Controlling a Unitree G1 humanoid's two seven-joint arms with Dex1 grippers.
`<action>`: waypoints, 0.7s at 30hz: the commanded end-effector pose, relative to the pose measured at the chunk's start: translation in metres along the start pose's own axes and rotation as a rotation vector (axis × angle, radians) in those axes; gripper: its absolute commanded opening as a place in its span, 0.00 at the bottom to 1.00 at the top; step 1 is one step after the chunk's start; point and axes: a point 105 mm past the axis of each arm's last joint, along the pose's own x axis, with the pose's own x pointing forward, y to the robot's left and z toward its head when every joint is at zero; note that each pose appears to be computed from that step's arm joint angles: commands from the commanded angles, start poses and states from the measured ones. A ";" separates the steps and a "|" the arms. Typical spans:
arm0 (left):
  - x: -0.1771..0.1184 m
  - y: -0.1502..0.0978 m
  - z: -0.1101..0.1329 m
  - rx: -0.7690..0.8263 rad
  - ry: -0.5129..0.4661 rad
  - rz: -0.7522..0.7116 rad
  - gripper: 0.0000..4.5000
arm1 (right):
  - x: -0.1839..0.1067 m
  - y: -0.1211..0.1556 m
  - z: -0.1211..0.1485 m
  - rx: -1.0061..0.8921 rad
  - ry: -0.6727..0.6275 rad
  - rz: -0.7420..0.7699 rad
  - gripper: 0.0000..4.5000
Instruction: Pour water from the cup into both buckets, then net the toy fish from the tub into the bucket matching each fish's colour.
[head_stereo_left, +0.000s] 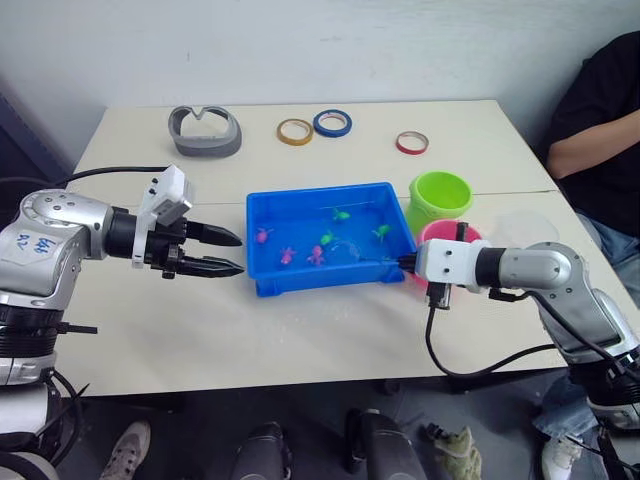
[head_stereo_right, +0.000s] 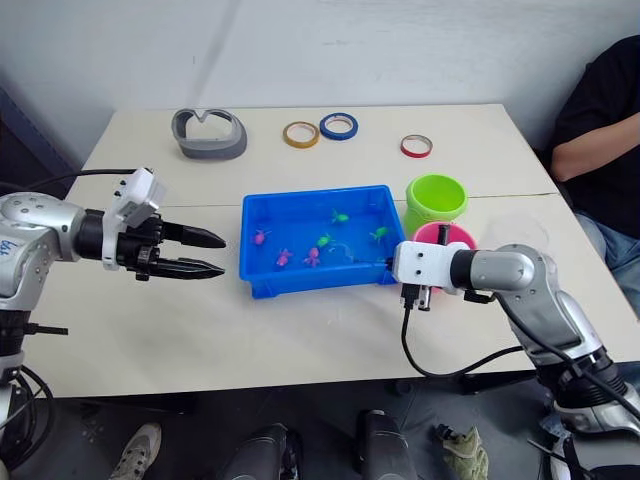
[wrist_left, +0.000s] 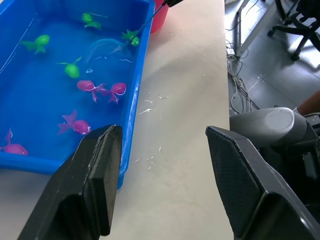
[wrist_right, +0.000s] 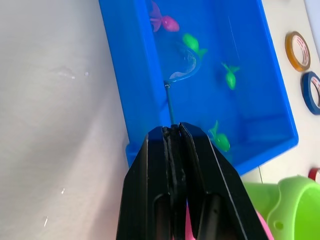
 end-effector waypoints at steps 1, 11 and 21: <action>-0.015 0.004 0.001 0.022 0.012 0.061 0.66 | 0.002 -0.001 0.006 -0.017 -0.029 0.016 0.00; -0.017 0.003 0.001 0.007 -0.018 0.077 0.66 | 0.010 0.005 0.009 0.053 -0.056 0.039 0.00; -0.018 0.004 0.003 0.012 -0.019 0.081 0.66 | 0.012 0.004 0.010 0.146 -0.069 0.025 0.00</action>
